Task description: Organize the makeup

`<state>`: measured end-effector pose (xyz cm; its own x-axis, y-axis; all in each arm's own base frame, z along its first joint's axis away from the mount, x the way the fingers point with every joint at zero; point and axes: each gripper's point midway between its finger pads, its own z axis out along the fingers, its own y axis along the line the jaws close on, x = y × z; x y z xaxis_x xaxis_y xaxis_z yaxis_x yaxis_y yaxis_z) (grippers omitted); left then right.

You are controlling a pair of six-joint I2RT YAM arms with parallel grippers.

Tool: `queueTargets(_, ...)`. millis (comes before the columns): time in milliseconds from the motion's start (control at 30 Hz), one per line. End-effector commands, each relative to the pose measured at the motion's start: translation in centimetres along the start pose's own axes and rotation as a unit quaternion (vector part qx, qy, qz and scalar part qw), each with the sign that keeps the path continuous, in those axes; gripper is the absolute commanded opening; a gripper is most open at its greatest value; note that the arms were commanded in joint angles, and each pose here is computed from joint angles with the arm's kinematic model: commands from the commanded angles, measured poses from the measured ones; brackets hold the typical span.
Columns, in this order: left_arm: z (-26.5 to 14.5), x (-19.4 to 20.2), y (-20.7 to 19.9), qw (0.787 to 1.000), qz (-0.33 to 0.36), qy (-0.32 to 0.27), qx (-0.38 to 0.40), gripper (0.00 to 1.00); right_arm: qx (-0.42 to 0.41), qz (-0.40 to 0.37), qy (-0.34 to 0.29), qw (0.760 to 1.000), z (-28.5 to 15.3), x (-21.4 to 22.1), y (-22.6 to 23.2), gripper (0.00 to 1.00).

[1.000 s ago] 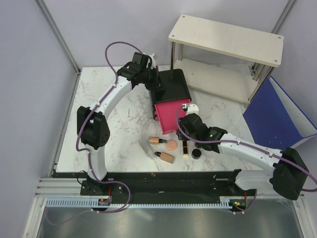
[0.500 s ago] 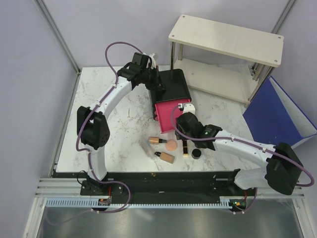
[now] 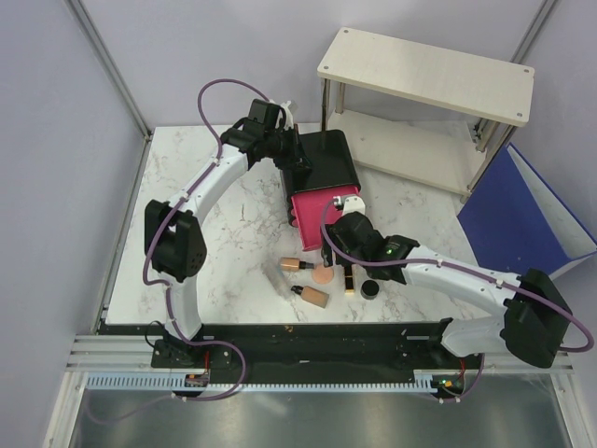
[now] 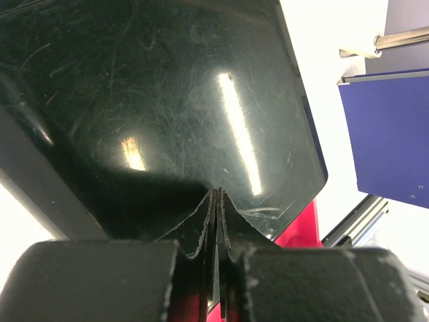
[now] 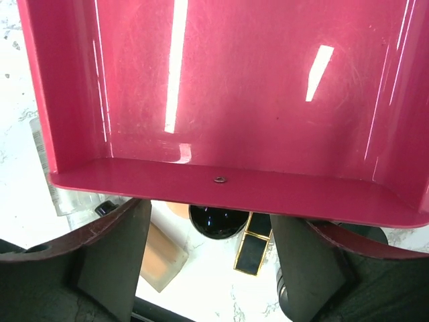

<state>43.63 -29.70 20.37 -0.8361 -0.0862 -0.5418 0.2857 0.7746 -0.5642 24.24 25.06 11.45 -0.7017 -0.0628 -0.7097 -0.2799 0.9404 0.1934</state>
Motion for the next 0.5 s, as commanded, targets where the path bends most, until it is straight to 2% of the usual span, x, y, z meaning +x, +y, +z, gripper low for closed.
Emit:
queueTargets(0, 0.8, 6.4, 5.4, 0.989, -0.026, 0.102, -0.099, 0.09, -0.030, -0.012, -0.016, 0.999, -1.7, -1.4, 1.3, 0.79)
queueTargets(167, 0.3, 6.2, 5.4, 0.989, -0.016, 0.099, -0.105, 0.11, -0.053, -0.037, 0.008, 0.998, -2.7, 0.6, 1.3, 0.85)
queueTargets(467, -0.4, 6.4, 5.5, 0.989, -0.004, 0.103, -0.110, 0.15, -0.109, -0.099, 0.073, 0.986, -4.1, 6.4, 2.7, 0.87)
